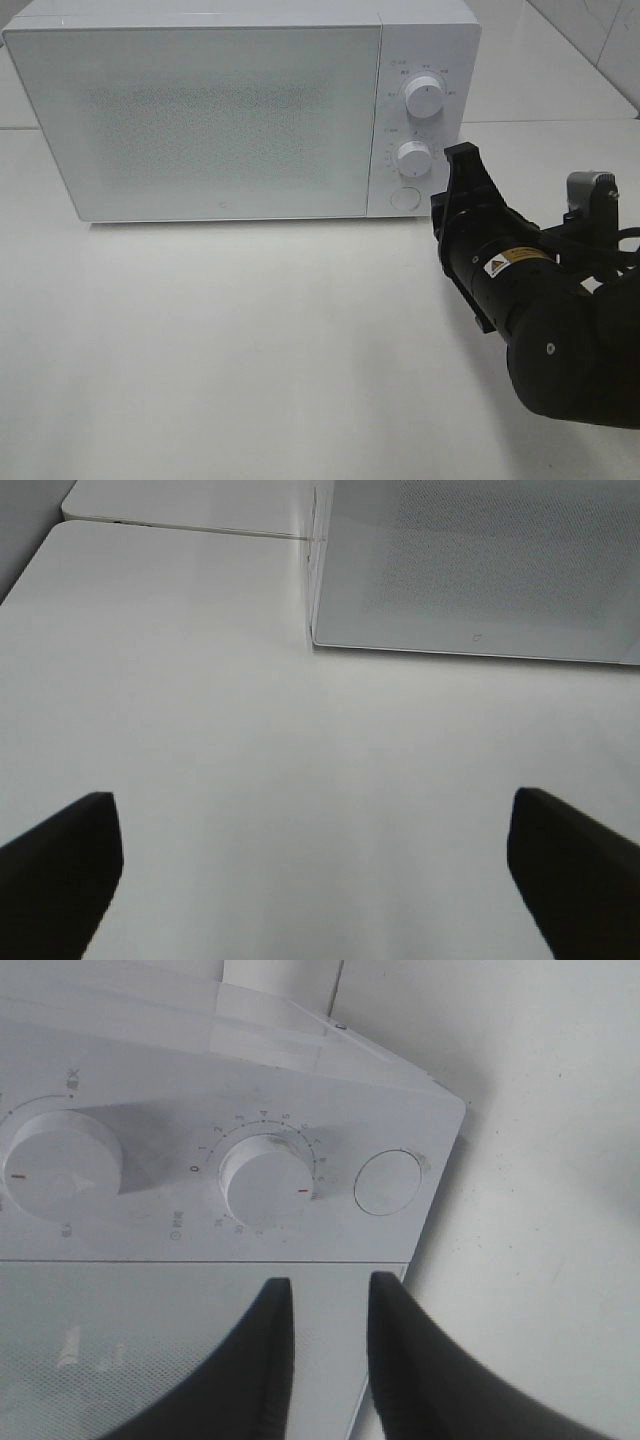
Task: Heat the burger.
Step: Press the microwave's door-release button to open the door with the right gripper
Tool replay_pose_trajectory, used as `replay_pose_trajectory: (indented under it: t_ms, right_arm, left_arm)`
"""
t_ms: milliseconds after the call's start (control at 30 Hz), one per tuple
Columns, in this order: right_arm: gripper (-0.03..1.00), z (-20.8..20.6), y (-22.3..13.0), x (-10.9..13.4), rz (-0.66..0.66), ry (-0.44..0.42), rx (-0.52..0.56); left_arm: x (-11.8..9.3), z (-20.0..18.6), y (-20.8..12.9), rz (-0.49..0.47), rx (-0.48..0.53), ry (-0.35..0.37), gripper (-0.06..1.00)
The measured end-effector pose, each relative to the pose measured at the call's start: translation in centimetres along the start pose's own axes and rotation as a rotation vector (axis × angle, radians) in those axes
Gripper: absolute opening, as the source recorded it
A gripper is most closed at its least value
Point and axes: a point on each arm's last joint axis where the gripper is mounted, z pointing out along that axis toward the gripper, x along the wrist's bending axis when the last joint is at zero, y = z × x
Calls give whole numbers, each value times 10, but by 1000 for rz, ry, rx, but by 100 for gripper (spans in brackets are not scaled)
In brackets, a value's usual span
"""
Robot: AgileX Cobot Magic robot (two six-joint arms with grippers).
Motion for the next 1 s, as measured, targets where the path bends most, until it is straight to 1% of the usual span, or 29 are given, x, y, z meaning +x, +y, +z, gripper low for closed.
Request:
replay_pose_trajectory:
  t_ms: [33, 100, 167, 200, 233, 267, 300, 333, 367, 400, 667, 900, 967, 1000]
  right_arm:
    - [24, 0, 0, 0, 51, 1, 1]
    - [24, 0, 0, 0, 71, 2, 4]
    - [22, 0, -1, 0, 125, 3, 6]
    - [22, 0, -1, 0, 125, 3, 6]
    - [16, 0, -1, 0, 149, -2, 8]
    - [16, 0, -1, 0, 149, -2, 8]
    - [9, 0, -1, -1, 168, -12, 13]
    - [4, 0, -2, -2, 176, -20, 16]
    - [4, 0, -2, -2, 176, -20, 16]
    - [0, 0, -2, -3, 189, -39, 24]
    - [0, 0, -4, -6, 257, -72, 33]
    - [0, 0, -3, -7, 267, -86, 22]
    - [0, 5, 4, -10, 269, -123, 4]
    - [0, 5, 4, -10, 269, -123, 4]
  left_arm:
    - [0, 0, 0, 0, 0, 0, 99]
    - [0, 0, 0, 0, 0, 0, 99]
    - [0, 0, 0, 0, 0, 0, 99]
    - [0, 0, 0, 0, 0, 0, 99]
    - [0, 0, 0, 0, 0, 0, 99]
    - [0, 0, 0, 0, 0, 0, 99]
    - [0, 0, 0, 0, 0, 0, 99]
    - [0, 0, 0, 0, 0, 0, 99]
    - [0, 0, 0, 0, 0, 0, 99]
    - [0, 0, 0, 0, 0, 0, 99]
    - [0, 0, 0, 0, 0, 0, 99]
    - [0, 0, 0, 0, 0, 0, 99]
    - [0, 0, 0, 0, 0, 0, 99]
    - [0, 0, 0, 0, 0, 0, 99]
